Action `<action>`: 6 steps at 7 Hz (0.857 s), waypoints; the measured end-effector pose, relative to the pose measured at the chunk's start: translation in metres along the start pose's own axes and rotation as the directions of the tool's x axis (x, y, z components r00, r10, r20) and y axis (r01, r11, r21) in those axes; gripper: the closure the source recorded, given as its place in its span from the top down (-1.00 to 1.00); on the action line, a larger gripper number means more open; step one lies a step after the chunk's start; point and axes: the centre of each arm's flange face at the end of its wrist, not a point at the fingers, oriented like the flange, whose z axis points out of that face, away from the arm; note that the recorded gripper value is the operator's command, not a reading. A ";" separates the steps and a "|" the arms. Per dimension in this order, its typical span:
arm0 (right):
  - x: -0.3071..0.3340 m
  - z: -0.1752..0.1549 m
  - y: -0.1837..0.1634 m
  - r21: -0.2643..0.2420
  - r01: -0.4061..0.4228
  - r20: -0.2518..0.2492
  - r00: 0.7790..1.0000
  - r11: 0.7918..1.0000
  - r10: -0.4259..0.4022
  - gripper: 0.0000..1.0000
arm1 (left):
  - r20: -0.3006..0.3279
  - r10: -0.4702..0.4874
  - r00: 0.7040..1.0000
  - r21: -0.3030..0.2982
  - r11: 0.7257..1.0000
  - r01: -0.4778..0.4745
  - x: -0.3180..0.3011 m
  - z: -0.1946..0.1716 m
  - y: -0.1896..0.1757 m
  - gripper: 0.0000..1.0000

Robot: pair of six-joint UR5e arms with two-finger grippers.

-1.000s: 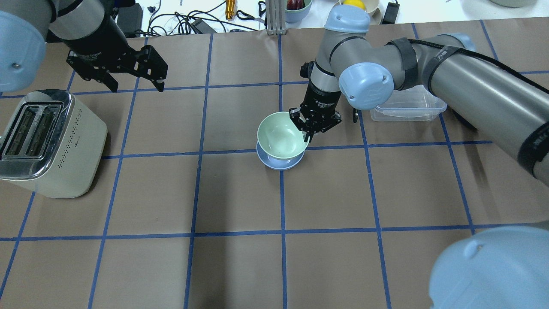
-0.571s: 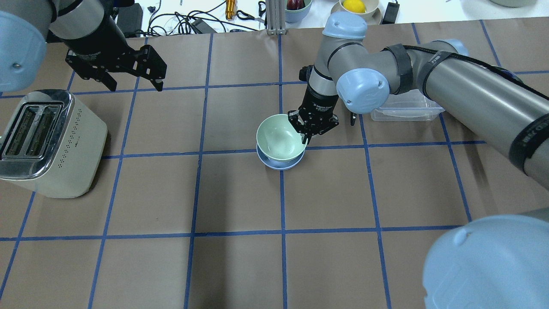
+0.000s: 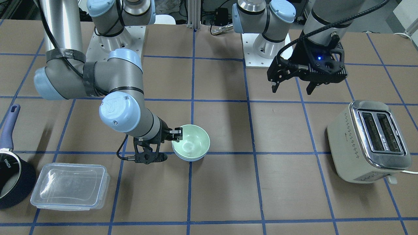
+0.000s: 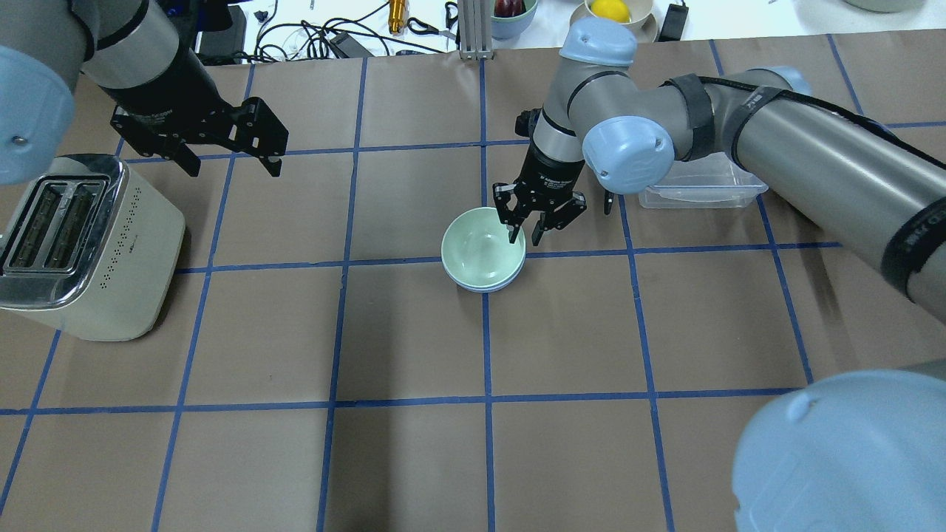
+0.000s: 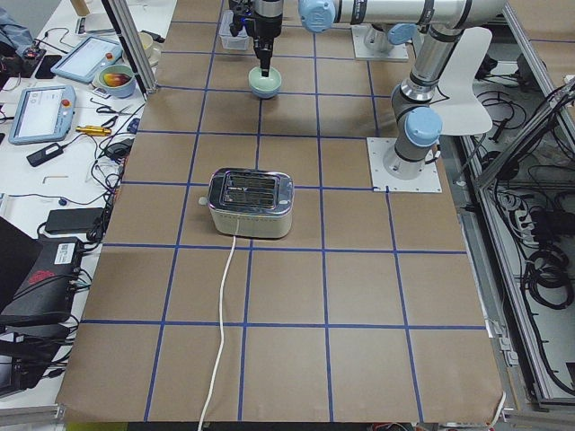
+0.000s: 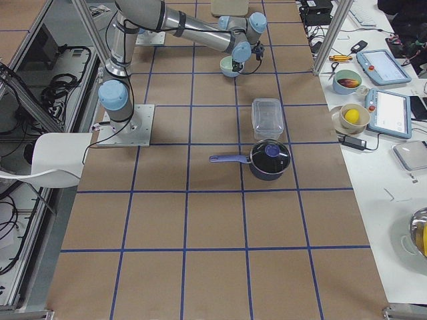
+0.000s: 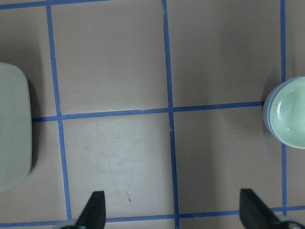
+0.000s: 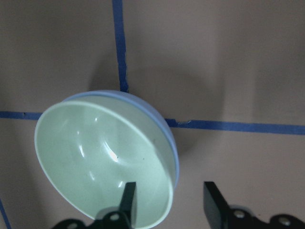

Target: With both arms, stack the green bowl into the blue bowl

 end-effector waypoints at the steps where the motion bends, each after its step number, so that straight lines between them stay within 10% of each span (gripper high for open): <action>1: 0.014 -0.028 0.004 0.029 -0.023 -0.002 1.000 0.999 0.023 1.00 | -0.003 -0.001 1.000 -0.004 1.000 0.001 0.000 0.004 -0.003 1.00; 6: 0.095 -0.190 0.103 0.141 -0.155 -0.161 0.971 0.978 0.178 1.00 | 0.024 0.003 1.000 0.005 1.000 -0.003 -0.002 -0.006 0.006 1.00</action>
